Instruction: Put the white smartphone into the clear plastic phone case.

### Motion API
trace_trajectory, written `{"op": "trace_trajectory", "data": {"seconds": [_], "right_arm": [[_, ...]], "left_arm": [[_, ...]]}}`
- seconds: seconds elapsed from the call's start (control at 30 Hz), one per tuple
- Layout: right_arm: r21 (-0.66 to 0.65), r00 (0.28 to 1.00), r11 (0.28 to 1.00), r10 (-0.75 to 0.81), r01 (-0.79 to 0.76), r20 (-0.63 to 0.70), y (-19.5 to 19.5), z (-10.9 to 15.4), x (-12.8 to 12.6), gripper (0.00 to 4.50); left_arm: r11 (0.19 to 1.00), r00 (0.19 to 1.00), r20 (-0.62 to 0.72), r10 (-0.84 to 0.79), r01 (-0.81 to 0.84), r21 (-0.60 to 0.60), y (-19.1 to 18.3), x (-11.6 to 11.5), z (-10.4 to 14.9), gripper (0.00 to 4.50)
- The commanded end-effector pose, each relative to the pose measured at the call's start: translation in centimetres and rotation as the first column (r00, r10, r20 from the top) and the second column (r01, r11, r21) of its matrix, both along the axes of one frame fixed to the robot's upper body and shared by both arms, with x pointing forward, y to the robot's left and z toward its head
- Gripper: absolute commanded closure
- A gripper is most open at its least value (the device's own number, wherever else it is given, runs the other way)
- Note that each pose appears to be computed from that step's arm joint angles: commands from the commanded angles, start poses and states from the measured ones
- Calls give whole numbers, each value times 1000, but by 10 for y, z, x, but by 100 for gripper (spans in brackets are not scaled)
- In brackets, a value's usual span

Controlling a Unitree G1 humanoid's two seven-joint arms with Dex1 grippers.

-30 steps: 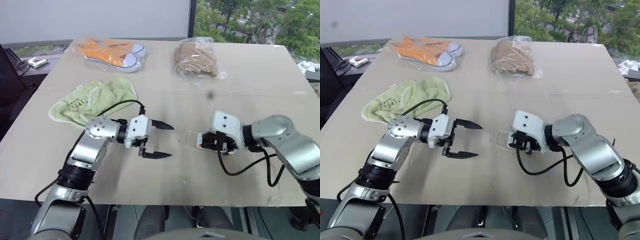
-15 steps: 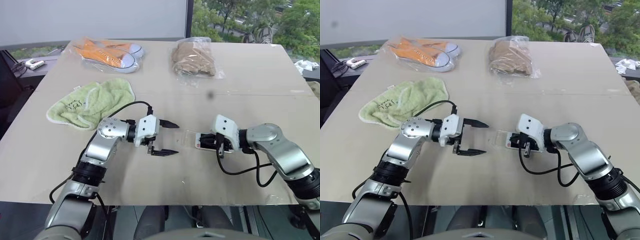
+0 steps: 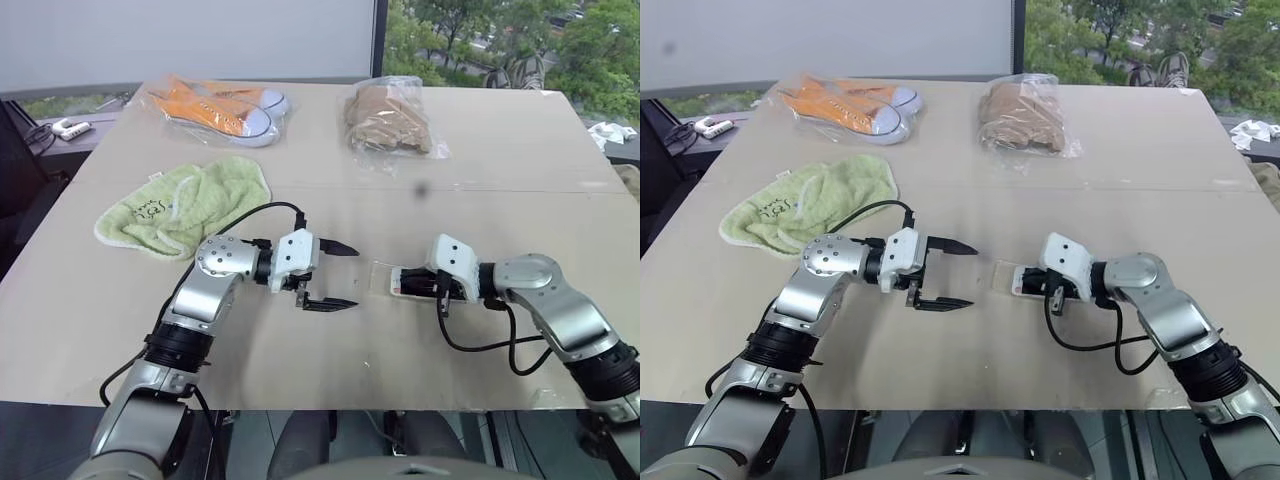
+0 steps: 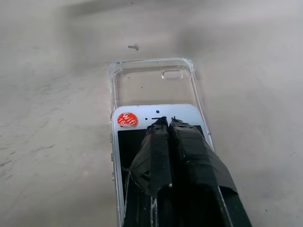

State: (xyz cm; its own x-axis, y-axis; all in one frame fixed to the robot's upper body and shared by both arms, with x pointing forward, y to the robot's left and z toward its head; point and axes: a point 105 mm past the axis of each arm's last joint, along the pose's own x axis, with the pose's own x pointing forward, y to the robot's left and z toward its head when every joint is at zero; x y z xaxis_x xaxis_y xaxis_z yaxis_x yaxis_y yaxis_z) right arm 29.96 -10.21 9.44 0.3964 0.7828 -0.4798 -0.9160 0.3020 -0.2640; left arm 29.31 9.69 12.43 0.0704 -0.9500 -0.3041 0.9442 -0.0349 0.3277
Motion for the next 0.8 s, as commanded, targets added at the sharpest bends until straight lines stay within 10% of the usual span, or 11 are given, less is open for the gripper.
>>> {"op": "trace_trajectory", "data": {"seconds": [0.03,0.8], "right_arm": [[-39,998,998,-56,55,-37,-11,-27,0,447],[-238,981,971,69,-24,181,-22,-73,-1,447]], "left_arm": [[1000,999,36,-21,21,-11,-2,-5,9,0],[1000,1000,23,-19,19,-1,0,-4,5,0]]}}
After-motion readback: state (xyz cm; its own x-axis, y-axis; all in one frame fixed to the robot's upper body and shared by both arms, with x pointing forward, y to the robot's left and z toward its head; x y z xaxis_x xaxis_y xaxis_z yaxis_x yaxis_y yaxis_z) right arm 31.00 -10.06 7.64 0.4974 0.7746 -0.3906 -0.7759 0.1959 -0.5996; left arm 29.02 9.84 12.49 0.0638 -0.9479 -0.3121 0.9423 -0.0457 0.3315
